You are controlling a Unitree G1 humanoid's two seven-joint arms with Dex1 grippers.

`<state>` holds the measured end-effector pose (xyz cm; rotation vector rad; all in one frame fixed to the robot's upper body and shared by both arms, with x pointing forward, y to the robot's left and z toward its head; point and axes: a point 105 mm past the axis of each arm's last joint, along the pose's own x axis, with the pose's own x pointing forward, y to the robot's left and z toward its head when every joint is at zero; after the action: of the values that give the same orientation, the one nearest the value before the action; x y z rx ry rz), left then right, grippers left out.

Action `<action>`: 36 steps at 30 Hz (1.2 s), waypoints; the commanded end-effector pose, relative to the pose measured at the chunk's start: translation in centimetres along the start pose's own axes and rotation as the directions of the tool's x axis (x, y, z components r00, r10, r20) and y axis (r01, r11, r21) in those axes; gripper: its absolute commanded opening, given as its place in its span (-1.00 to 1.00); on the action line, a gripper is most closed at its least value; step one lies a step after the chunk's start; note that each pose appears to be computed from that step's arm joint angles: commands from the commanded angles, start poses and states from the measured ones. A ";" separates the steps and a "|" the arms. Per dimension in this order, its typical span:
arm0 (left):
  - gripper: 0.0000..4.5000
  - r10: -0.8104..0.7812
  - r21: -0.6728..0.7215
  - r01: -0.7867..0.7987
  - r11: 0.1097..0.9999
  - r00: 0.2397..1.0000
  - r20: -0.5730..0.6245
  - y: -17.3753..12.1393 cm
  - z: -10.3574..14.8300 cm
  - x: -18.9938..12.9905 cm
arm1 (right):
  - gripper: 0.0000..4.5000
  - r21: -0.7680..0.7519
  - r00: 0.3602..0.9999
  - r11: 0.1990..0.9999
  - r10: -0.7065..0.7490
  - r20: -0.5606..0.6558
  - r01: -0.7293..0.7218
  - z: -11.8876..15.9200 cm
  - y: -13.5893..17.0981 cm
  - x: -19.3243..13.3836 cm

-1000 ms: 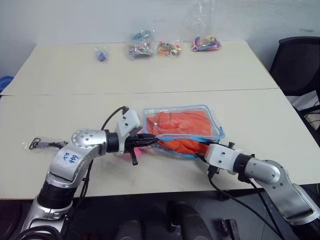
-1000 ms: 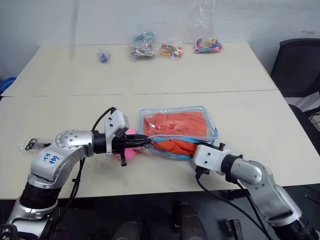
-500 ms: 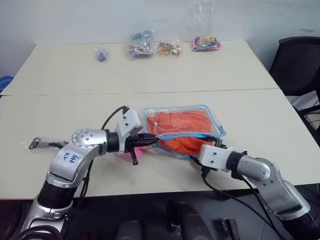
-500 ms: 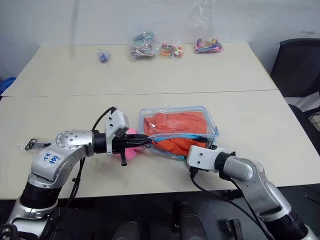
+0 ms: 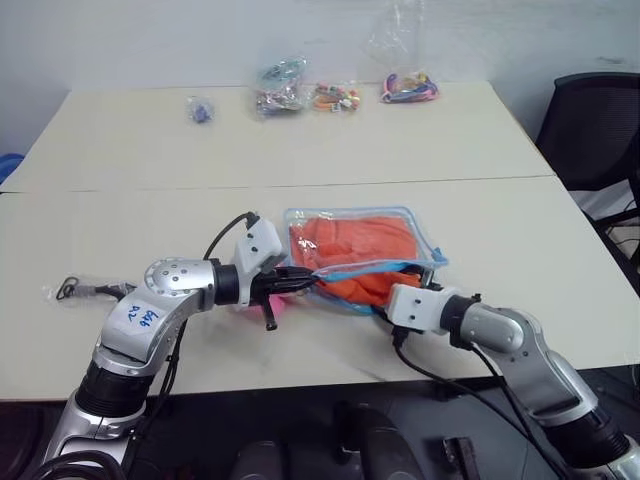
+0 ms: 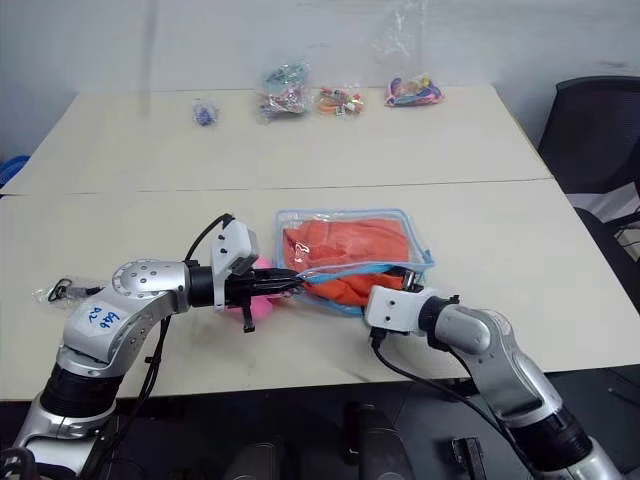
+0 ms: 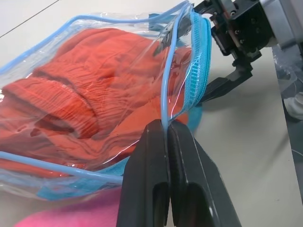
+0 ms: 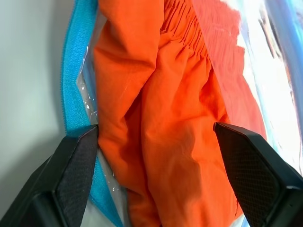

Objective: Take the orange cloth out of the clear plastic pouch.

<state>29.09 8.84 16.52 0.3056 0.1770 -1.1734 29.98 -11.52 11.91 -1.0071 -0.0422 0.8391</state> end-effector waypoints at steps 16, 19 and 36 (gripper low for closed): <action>-1.00 -0.016 0.047 0.015 0.999 1.000 0.023 -0.6 0.7 0.0 | -0.12 0.153 0.998 0.987 -0.061 0.024 0.057 -0.2 -2.0 0.6; -1.00 -0.015 0.048 0.014 0.999 1.000 0.023 -0.5 0.6 0.0 | -0.12 0.088 0.999 0.995 -0.045 0.022 0.043 -0.2 -1.8 0.7; -1.00 -0.011 0.051 0.010 0.999 1.000 0.026 -0.2 0.7 0.1 | -0.21 -0.104 0.989 0.988 -0.124 -0.080 0.115 -1.9 -1.2 4.2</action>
<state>29.02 8.66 16.22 0.3121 0.1719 -1.1829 34.22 -10.27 11.63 -1.1096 -0.1164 0.6846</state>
